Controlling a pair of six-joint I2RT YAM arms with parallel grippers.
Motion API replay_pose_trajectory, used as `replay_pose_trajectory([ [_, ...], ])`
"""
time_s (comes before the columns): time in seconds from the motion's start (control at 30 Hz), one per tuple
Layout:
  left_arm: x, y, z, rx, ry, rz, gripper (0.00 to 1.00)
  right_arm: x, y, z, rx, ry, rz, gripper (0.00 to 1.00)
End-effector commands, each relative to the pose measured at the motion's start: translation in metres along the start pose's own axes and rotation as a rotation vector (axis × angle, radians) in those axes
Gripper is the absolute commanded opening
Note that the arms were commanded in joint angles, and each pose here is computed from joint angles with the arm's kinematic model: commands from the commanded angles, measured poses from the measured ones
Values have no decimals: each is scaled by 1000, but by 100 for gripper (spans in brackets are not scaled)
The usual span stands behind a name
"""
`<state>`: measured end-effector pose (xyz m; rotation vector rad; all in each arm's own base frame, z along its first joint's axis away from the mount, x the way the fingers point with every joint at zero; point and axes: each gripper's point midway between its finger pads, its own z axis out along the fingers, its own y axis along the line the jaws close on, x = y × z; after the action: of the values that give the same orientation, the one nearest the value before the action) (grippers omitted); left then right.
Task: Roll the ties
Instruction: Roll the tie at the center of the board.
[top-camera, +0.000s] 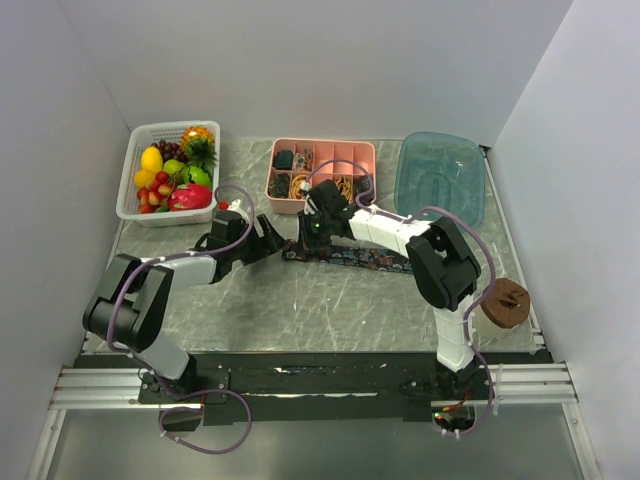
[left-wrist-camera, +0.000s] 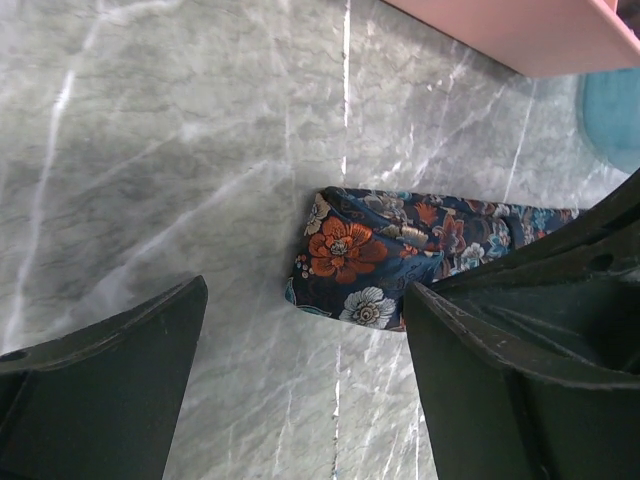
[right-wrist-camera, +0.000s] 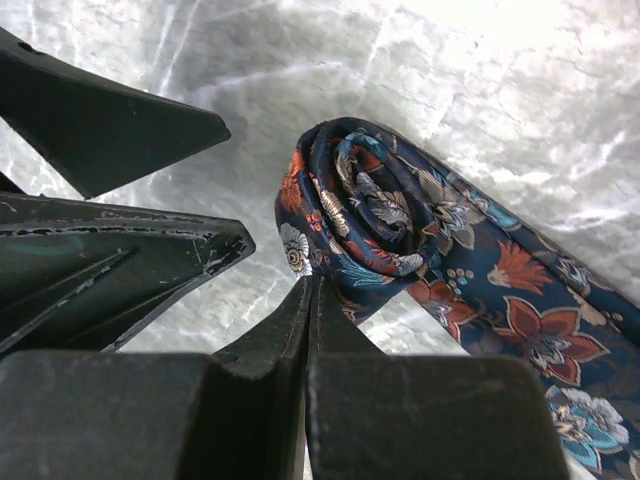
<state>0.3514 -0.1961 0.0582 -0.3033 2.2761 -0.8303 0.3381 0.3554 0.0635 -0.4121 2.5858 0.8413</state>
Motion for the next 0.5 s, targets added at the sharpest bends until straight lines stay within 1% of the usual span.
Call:
replay_pose_trajectory([
  [0.0, -2, -12, 3, 75, -1, 1, 86, -26, -1, 0, 29, -59, -10, 0],
  [0.2, 4, -9, 8, 82, 17, 3, 85, -31, -13, 0, 48, -76, 11, 0],
  [0.47, 10, -10, 19, 126, 32, 2, 84, -25, -33, 10, 88, -57, 50, 0],
])
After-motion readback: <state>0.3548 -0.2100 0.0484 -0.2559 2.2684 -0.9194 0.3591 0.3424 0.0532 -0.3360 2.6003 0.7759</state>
